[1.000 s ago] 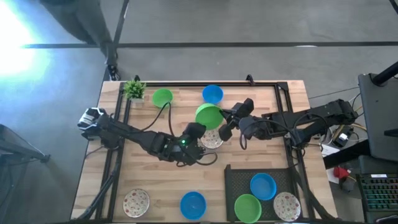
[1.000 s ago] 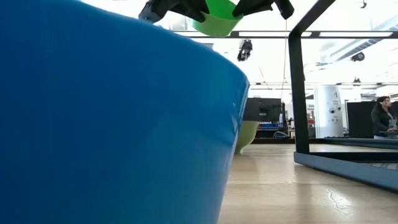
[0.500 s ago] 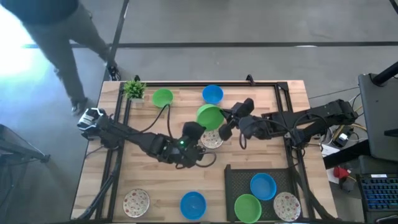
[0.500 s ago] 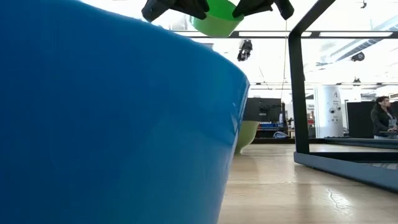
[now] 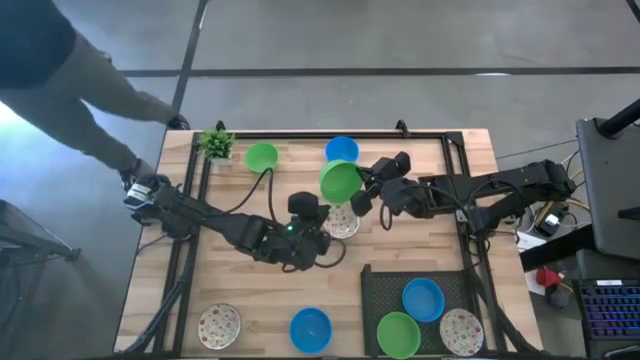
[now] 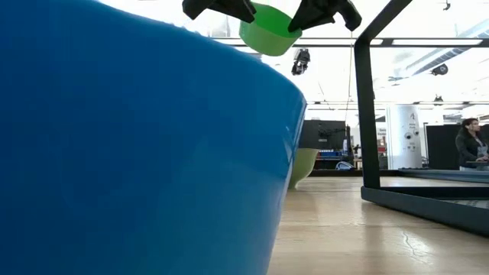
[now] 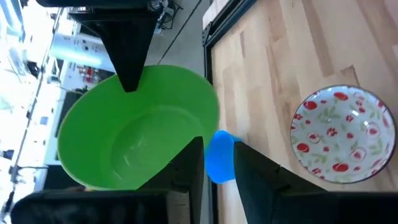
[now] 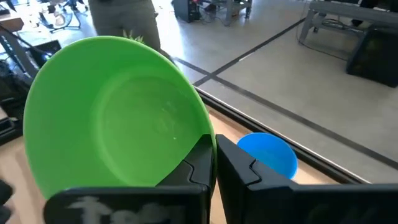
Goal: Pick & Place Mini bowls
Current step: Stack the bottom green bowl on top of the green bowl on the shelf
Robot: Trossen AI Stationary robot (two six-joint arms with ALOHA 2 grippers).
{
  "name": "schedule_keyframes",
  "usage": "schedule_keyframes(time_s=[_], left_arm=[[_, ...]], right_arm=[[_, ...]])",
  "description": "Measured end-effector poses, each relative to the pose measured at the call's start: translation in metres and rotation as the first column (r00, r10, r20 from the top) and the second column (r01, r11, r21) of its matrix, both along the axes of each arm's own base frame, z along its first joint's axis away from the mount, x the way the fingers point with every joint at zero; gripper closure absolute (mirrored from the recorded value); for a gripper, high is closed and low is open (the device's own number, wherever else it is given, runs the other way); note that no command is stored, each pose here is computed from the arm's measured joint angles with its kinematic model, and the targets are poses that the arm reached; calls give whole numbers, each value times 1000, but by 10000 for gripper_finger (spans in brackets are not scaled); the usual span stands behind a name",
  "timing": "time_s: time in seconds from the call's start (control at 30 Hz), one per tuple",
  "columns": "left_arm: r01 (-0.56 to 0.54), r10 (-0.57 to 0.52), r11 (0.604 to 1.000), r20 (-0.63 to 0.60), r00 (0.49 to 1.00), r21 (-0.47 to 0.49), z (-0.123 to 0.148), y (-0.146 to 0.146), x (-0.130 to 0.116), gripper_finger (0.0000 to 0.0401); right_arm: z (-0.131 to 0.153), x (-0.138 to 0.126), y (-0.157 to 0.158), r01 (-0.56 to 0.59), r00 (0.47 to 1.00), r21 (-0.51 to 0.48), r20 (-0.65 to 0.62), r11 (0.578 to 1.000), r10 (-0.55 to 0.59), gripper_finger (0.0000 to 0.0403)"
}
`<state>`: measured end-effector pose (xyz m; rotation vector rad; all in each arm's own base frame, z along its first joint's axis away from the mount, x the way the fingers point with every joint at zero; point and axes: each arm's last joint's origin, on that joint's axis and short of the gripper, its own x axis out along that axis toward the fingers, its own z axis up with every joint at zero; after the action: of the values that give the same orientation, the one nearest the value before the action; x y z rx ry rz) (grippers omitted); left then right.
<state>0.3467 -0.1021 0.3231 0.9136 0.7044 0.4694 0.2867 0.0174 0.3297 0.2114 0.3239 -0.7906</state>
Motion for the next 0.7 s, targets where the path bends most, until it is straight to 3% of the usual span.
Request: schedule_keyframes(time_s=[0.3,0.7], left_arm=[[-18,27,993,77,997,-118,-1,-1,0,314],[-38,57,985,111,992,-168,-1,-1,0,314]], right_arm=[[1,0,-11,37,999,-4,-1,999,-37,392],[3,-2,-15,65,998,-30,-7,997,-65,392]])
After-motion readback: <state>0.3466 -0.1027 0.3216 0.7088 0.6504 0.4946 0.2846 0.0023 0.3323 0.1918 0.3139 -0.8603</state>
